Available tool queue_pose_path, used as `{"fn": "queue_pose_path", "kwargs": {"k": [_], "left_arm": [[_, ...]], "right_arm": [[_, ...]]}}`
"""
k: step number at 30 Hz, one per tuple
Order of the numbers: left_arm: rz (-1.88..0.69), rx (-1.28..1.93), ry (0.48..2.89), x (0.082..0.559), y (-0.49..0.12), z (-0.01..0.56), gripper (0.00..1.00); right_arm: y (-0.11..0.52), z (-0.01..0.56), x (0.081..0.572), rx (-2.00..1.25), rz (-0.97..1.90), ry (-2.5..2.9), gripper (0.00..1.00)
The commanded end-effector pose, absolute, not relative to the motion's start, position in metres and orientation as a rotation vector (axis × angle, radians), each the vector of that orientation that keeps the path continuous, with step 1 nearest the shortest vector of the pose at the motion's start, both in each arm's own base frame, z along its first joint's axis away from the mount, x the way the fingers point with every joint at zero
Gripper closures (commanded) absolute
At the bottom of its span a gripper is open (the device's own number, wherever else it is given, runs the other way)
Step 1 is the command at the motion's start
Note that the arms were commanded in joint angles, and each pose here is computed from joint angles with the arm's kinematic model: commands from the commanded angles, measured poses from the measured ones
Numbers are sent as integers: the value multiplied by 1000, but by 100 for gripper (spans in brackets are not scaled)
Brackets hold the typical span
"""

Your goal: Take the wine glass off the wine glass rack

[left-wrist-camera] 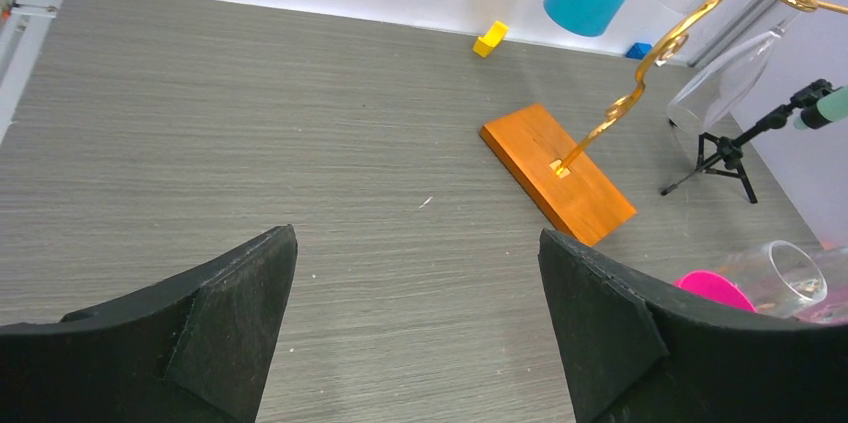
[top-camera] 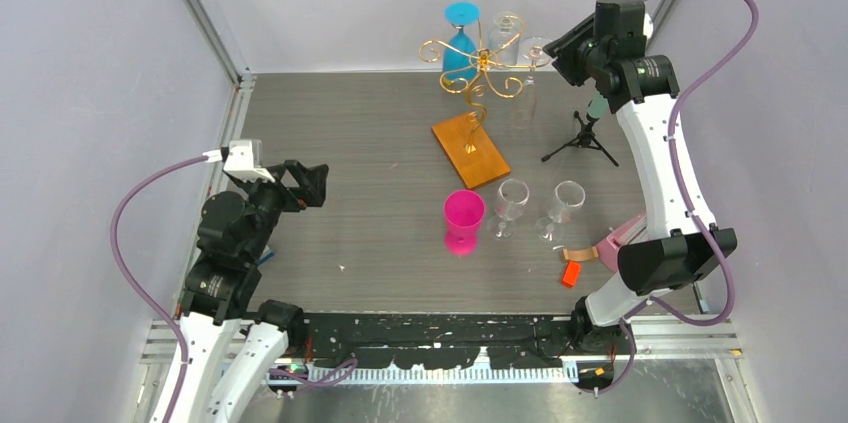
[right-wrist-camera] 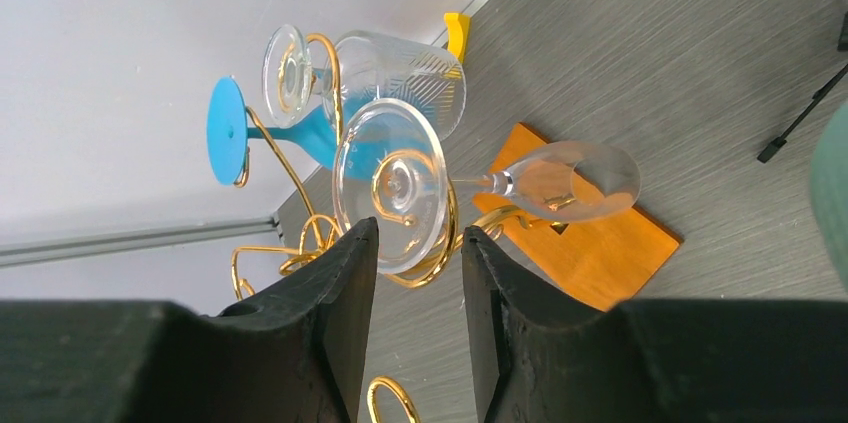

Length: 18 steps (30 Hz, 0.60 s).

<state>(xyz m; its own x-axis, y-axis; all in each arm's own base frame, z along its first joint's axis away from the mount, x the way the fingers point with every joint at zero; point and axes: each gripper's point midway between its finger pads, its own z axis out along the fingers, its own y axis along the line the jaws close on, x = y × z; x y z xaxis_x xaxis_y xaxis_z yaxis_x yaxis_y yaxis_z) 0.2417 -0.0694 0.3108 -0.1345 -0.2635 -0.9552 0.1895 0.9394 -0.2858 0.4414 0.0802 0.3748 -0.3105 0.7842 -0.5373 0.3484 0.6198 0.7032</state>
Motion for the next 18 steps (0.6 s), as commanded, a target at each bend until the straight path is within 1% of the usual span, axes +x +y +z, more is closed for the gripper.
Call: {"fn": "queue_pose_path", "kwargs": {"k": [1, 9, 18], "left_arm": [[-352, -108, 1632, 246, -60, 318, 6], [-342, -117, 1635, 245, -58, 317, 5], [-334, -119, 1639, 246, -57, 315, 5]], "right_arm": [[71, 400, 446, 897, 580, 1806, 58], [72, 398, 456, 894, 585, 1798, 65], [72, 389, 463, 902, 569, 1812, 64]]}}
